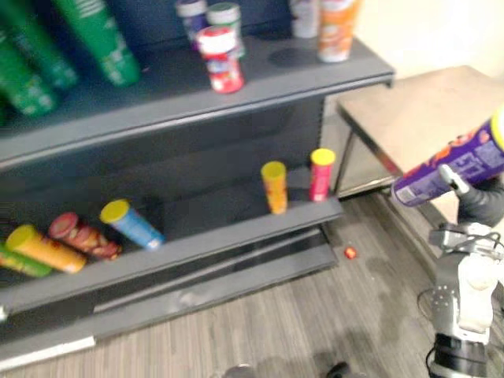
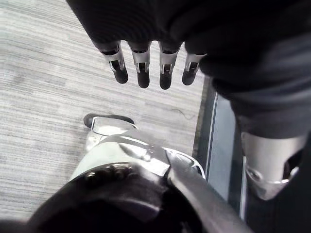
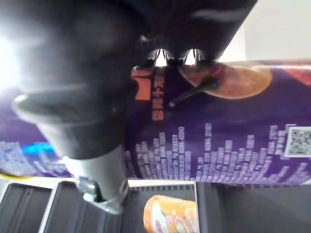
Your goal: Put the gum and the chips on the shelf.
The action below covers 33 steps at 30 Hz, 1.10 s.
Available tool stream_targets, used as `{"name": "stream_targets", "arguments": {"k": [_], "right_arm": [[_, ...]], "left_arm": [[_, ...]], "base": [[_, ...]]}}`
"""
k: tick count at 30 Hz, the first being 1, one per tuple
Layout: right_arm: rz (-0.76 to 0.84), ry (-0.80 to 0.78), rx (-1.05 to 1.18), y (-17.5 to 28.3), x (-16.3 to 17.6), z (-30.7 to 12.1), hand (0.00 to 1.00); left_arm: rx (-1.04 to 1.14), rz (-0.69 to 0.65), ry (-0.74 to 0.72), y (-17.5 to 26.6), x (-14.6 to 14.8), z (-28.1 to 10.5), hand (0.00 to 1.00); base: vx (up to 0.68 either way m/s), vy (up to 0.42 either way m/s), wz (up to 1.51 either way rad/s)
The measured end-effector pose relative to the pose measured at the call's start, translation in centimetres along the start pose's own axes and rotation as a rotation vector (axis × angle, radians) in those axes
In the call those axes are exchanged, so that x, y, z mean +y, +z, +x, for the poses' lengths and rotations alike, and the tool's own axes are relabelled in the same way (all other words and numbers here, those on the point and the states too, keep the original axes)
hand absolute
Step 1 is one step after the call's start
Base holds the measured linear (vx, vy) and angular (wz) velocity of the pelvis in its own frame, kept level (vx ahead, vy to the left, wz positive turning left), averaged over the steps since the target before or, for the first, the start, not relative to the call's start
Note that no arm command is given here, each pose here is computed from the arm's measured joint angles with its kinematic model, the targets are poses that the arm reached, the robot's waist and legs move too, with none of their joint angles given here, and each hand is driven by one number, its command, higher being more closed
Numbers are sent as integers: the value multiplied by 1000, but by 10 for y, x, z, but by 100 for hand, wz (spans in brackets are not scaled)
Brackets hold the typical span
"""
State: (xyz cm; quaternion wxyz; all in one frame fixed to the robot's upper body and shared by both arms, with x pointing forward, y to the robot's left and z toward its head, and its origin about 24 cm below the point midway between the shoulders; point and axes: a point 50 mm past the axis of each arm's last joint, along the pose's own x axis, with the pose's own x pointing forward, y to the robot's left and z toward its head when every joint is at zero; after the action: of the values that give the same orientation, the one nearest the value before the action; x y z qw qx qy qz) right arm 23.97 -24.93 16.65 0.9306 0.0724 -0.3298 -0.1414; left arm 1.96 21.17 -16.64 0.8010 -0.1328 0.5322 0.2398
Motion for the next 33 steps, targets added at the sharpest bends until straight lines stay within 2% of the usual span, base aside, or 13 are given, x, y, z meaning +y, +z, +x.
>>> {"name": "stream_targets", "arguments": {"k": [6,13,21,25,33], "right_arm": [[-58,-157,-8,3,-25,-9,100],[-110,-166,50,-4,-28,-21,100],[-133,-185,75,-5,-35,-28,100],[-116,-158,93,-10,-30,-29,100],[-43,3,229,-39,4,-35,100]], "left_arm": [[-1,17,4,3,-1,1,0],[-10,25,80,7,16,1,0],[-22,-9,74,10,13,2,0],[-28,-25,41,10,2,3,0],[-38,-51,32,12,1,3,0]], "base": [[-81,200,57],[-82,97,-6],[44,-25,-16],[75,-23,4],[19,34,16]]}}
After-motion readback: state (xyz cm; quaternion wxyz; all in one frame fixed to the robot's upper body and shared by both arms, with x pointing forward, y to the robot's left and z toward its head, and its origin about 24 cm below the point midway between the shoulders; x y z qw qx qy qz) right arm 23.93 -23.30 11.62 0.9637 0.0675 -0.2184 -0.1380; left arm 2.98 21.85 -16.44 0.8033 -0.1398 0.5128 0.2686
